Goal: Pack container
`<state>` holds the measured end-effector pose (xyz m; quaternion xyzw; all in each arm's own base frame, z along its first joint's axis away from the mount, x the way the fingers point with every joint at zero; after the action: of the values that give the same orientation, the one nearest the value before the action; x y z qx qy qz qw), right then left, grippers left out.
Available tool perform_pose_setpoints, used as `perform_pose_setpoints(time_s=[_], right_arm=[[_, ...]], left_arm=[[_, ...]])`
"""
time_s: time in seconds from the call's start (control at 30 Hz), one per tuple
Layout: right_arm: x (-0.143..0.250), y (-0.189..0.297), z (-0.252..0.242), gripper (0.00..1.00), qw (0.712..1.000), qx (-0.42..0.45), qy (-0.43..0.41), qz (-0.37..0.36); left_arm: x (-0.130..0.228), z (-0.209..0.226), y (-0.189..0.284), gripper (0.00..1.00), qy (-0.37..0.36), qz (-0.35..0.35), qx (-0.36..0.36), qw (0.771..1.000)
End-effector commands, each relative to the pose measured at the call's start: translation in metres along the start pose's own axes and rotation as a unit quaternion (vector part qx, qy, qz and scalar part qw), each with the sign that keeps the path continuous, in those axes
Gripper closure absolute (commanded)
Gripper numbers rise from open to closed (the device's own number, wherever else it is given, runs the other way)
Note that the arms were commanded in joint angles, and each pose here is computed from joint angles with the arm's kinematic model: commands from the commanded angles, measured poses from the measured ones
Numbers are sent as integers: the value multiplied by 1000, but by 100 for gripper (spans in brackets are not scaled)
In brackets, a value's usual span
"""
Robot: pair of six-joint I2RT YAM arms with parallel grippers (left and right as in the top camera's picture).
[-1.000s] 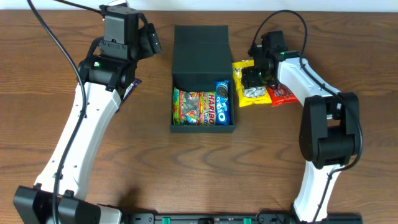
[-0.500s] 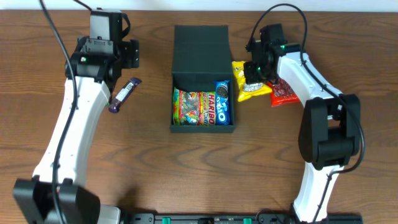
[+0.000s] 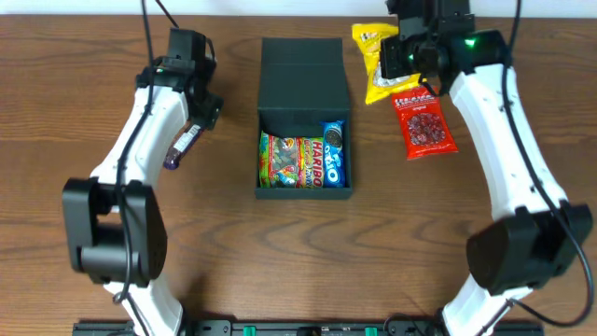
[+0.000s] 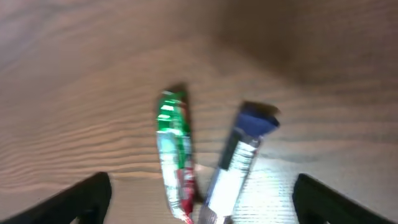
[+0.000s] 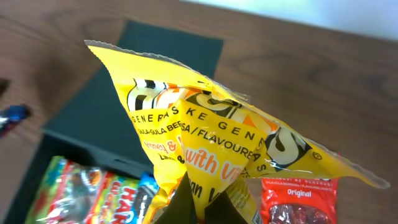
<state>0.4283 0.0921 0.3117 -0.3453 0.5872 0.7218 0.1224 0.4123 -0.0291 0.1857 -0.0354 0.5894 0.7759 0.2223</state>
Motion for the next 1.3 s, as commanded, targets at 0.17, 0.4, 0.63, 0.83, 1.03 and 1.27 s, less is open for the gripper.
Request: perform_pose_setpoints(time_s=[0.17,0.4,0.63,0.83,1.03,1.27], right_arm=[[-2,14,9,99,1000,-13,5,-4],[-1,14,9,99,1000,-13,4,1],[-1,14,9,99,1000,-13,4,1],[-1,14,9,99,1000,-13,4,1],[-1,14,9,99,1000,-13,4,1],[-1,14,9,99,1000,-13,4,1]], left_arm=[[12,-18,-47,19,-98,54,46,993],[17,-22,-63,26,-100,72,55,991],[22,-25,-76,36,-92,86,74,989],[25,-15,-79,43,-69,86,90,990],[28,-6,-82,44,-36,79,129,988],[27,-6,-83,48,-33,73,136,987]])
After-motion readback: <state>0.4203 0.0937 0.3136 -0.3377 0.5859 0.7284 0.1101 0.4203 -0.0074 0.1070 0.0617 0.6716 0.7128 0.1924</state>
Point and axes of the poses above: each gripper's point midway between its finger pads, its own y axis back along the fingers, its own z axis along the line the jaws close on, x = y × z, the point moved 10 cm from there along y, back along the fingers, and after that the axes turned 5 degrees about y, right-handed, at the moved point
